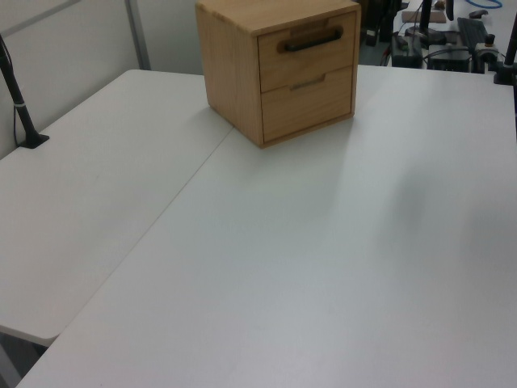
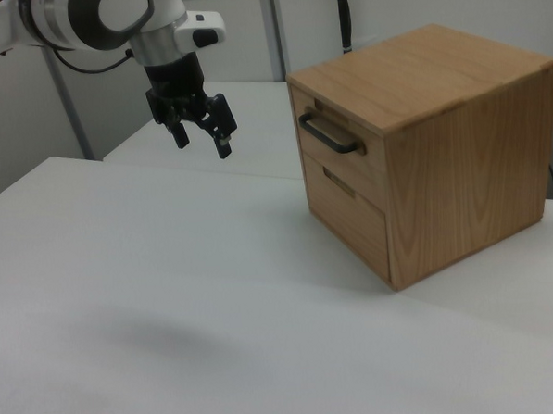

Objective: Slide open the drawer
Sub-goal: 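Move the open gripper toward the black handle of the upper drawer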

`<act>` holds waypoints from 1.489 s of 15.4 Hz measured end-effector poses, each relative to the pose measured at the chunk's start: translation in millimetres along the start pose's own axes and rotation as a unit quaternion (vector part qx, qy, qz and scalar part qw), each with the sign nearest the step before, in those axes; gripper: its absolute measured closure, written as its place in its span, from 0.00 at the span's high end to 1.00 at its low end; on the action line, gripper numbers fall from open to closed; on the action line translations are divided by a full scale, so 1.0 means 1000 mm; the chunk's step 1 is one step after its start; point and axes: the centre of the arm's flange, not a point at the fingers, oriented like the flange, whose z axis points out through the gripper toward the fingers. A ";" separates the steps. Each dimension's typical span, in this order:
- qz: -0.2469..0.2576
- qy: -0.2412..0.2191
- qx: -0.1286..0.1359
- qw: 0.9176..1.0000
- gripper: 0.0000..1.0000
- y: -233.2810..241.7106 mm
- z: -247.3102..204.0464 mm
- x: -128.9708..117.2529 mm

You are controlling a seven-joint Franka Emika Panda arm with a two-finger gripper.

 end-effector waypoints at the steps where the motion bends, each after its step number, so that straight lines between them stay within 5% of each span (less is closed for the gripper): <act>1: -0.001 0.000 0.000 1.000 1.00 0.000 0.000 0.000; 8: -0.029 -0.006 -0.003 1.000 1.00 0.001 0.002 -0.001; 12: -0.137 -0.014 -0.008 0.990 1.00 0.003 0.009 0.001; 14: -0.226 -0.013 -0.018 0.974 1.00 0.004 0.019 0.008; 17: -0.344 0.028 -0.060 0.937 1.00 0.005 0.028 0.030; 23: -0.436 0.110 -0.189 0.873 0.95 0.007 0.058 0.080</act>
